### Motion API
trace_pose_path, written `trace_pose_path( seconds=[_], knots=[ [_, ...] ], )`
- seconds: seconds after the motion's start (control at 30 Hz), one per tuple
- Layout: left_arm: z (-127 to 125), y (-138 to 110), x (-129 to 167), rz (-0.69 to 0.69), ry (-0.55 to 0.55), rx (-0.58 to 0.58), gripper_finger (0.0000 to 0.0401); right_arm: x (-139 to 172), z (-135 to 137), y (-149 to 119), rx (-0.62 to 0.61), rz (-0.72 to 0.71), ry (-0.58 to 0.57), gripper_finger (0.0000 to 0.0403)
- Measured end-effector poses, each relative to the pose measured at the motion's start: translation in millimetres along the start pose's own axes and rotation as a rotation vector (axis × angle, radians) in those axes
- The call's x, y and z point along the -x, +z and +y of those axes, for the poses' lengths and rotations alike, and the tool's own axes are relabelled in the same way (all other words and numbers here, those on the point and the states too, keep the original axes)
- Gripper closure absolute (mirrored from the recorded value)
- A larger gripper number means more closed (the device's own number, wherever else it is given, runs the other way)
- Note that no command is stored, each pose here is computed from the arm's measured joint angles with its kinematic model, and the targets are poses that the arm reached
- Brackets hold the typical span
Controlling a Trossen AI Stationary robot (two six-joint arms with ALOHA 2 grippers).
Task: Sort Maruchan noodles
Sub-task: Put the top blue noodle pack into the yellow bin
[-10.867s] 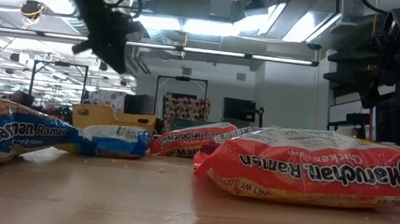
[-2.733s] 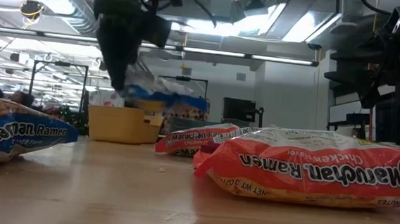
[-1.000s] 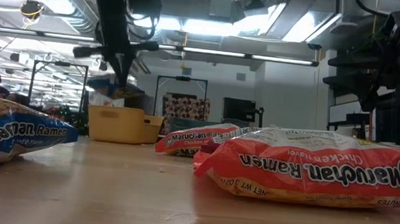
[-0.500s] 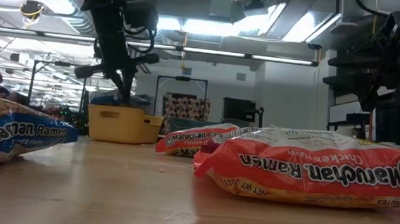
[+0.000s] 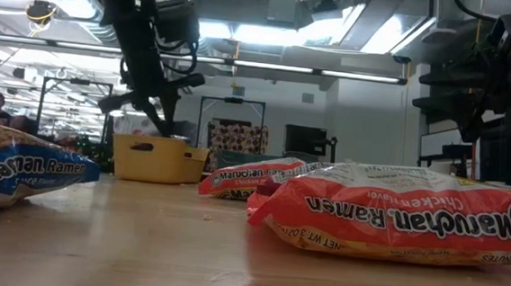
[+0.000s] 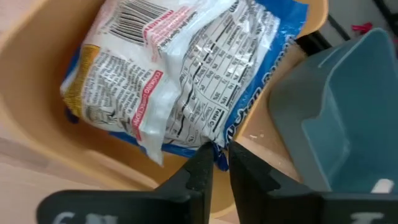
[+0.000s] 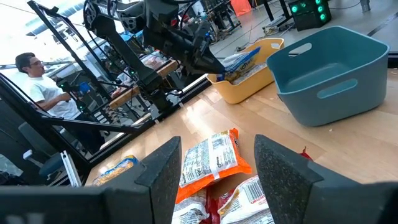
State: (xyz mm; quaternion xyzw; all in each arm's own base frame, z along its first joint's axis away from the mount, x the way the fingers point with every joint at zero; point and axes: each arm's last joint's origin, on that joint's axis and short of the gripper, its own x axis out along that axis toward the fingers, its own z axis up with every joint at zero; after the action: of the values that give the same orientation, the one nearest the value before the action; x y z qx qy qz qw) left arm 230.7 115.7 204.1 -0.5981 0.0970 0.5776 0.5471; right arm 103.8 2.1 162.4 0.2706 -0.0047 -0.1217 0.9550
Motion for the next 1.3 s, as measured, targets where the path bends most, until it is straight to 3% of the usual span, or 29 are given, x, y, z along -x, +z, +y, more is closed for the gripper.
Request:
trace_pose_path(
  seconds=[0.1,0.23,0.6,0.77,0.97,1.3],
  knots=[
    [-0.2,0.1,-0.5,-0.001,-0.007,-0.011,0.0331,0.0,0.0,0.0,0.0,0.0,0.0,0.0212],
    [-2.2,9.5,3.4,-0.021,-0.032,-0.13,0.0311,0.0,0.2,-0.1,0.0,0.004,0.007,0.0212],
    [-5.7,18.5,26.2,0.058,-0.144,-0.284,0.0304,0.0,0.4,-0.3,0.0,0.009,0.014,0.0212],
    [-1.8,20.7,29.4,-0.061,-0.094,-0.296,0.0312,0.0,0.4,-0.3,0.0,0.009,0.014,0.0212],
    [4.6,14.8,8.3,-0.092,0.041,-0.39,0.0338,0.0,0.1,-0.1,0.0,0.002,0.004,0.0212],
    [3.3,-2.3,-43.8,0.003,0.09,-0.463,0.0356,0.0,0.0,0.0,-0.004,-0.001,-0.001,0.0212]
  ],
)
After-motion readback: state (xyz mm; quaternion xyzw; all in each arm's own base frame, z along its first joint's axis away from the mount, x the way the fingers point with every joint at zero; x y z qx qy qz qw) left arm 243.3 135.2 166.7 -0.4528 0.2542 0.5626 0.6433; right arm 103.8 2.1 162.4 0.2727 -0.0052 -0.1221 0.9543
